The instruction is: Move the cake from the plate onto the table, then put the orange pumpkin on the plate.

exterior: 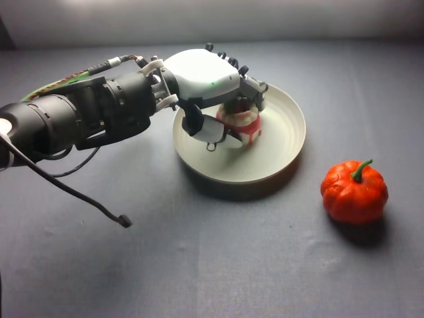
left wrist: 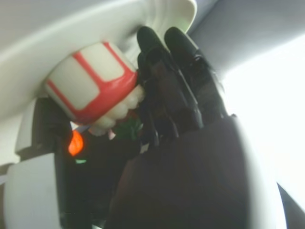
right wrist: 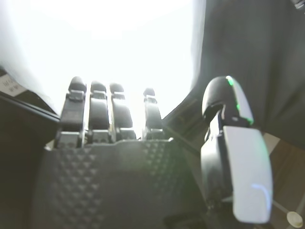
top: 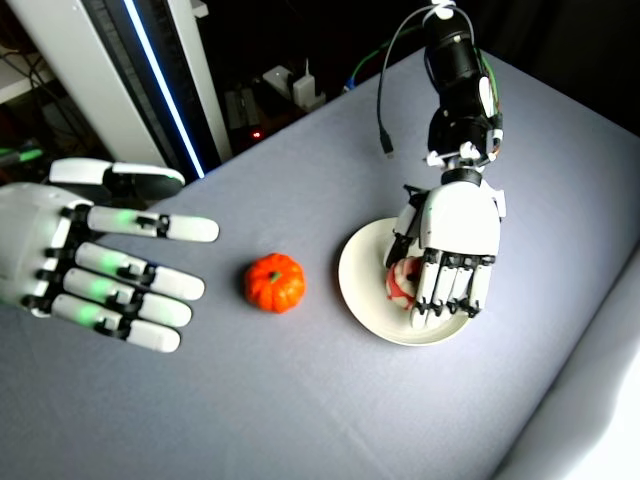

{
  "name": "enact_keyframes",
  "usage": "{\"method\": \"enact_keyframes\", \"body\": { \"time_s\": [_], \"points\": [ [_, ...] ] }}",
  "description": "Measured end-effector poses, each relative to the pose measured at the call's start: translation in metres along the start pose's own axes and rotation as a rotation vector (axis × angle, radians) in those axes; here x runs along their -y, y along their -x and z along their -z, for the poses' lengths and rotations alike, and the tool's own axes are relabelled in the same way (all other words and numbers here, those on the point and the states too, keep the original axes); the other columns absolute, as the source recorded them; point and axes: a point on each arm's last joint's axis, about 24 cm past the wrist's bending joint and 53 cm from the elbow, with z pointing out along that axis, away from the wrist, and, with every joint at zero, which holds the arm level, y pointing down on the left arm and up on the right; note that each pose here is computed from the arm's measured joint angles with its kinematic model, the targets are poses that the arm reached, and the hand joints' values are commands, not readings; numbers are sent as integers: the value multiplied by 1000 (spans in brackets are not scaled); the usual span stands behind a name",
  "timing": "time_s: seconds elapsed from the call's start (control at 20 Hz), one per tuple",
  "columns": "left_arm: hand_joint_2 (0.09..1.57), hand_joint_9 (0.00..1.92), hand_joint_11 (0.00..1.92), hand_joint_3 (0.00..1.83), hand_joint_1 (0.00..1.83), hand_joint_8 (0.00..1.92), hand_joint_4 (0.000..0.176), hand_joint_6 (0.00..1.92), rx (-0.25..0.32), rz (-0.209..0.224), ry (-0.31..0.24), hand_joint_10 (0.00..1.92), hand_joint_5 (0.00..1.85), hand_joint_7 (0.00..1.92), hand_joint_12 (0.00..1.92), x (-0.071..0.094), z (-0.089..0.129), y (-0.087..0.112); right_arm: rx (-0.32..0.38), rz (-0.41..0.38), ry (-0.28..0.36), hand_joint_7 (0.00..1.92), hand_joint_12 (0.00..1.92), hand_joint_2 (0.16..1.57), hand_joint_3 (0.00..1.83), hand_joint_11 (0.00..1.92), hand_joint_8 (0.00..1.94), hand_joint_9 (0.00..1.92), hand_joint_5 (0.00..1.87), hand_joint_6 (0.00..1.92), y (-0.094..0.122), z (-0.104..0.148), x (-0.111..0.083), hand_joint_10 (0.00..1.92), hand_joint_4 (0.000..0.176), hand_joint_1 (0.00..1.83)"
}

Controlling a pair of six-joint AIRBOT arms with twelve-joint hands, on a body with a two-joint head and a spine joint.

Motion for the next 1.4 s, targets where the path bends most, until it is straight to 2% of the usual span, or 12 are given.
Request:
{"method": "enact_keyframes", "body": {
  "time_s": [0.35, 0.5, 0.75, 0.85, 0.9, 0.95, 1.0, 1.05, 1.1, 1.25, 1.3, 1.4],
  "points": [
    [1222, 730, 753, 6, 1207, 1549, 0, 1142, 33, 53, -16, 1774, 787, 781, 1921, 4, 14, 12, 0, -1, 0, 0, 17, 1231, 7, 17, 0, 0, 0, 0, 0, 0, 0, 0, 176, 223],
    [1208, 720, 721, 0, 1202, 1500, 0, 1085, 82, 99, -43, 1678, 847, 782, 1921, 11, 24, 32, 0, -4, -2, 0, 19, 1244, 9, 3, 0, 0, 0, 0, -1, 0, 1, 0, 176, 233],
    [1265, 739, 737, 14, 1195, 1685, 0, 1242, 181, 162, -62, 1918, 684, 733, 1921, 10, 67, 81, -3, -9, -10, 3, 2, 1220, 0, 3, 0, 0, 38, 23, -3, 1, 2, 0, 176, 255],
    [1359, 537, 746, 20, 1096, 1834, 0, 1514, 201, 164, -44, 1921, 543, 554, 1921, 1, 91, 94, 1, -10, -13, 0, 15, 1233, 0, 25, 0, 0, 11, 15, -2, 1, 3, 0, 176, 239],
    [1360, 319, 490, 11, 1110, 1747, 0, 1579, 201, 163, -27, 1825, 656, 431, 1921, -5, 103, 96, -1, -12, -12, 0, 19, 1231, 0, 24, 0, 0, 18, 20, -3, 1, 2, 0, 176, 250],
    [1310, 63, 97, 0, 1073, 1408, 0, 1518, 198, 168, -10, 1442, 652, 147, 1921, -11, 113, 95, -2, -15, -13, 0, 20, 1209, 0, 16, 0, 0, 24, 26, -4, 1, 2, 0, 176, 269],
    [1285, 50, 19, 0, 1079, 1441, 0, 1467, 191, 177, 10, 1564, 680, 186, 1921, -19, 123, 91, -4, -15, -14, 0, 22, 1205, 0, 14, 0, 0, 25, 27, -5, 1, 2, 0, 176, 272],
    [1311, 249, 249, 21, 1118, 1649, 0, 1495, 176, 182, 37, 1773, 711, 412, 1921, -29, 132, 83, -4, -16, -15, 0, 21, 1208, 0, 2, 0, 0, 13, 24, -5, 1, 3, 0, 176, 258],
    [1268, 541, 500, 0, 1176, 1699, 0, 1225, 161, 197, 65, 1894, 816, 599, 1921, -38, 141, 73, -2, -15, -16, 0, 107, 1213, 1, 0, 0, 0, 5, 183, -4, 1, 3, 0, 176, 280],
    [1266, 698, 694, 1, 1206, 1751, 0, 1077, 122, 211, 110, 1920, 767, 673, 1921, -54, 152, 51, 1, -18, -20, 0, 204, 1204, 0, 0, 0, 0, 0, 292, -4, 1, 4, 0, 176, 293],
    [1227, 805, 854, 0, 1151, 1887, 0, 1235, 107, 214, 123, 1921, 791, 767, 1921, -57, 152, 43, 1, -18, -20, 0, 182, 1187, 0, 0, 0, 0, 0, 338, -4, 1, 3, 0, 176, 302],
    [1259, 790, 783, 5, 1209, 1769, 0, 1058, 98, 226, 131, 1921, 786, 675, 1921, -61, 155, 36, -3, -19, -18, 0, 93, 1177, 0, 0, 0, 0, 0, 345, -5, 1, 3, 0, 176, 295]
  ]
}}
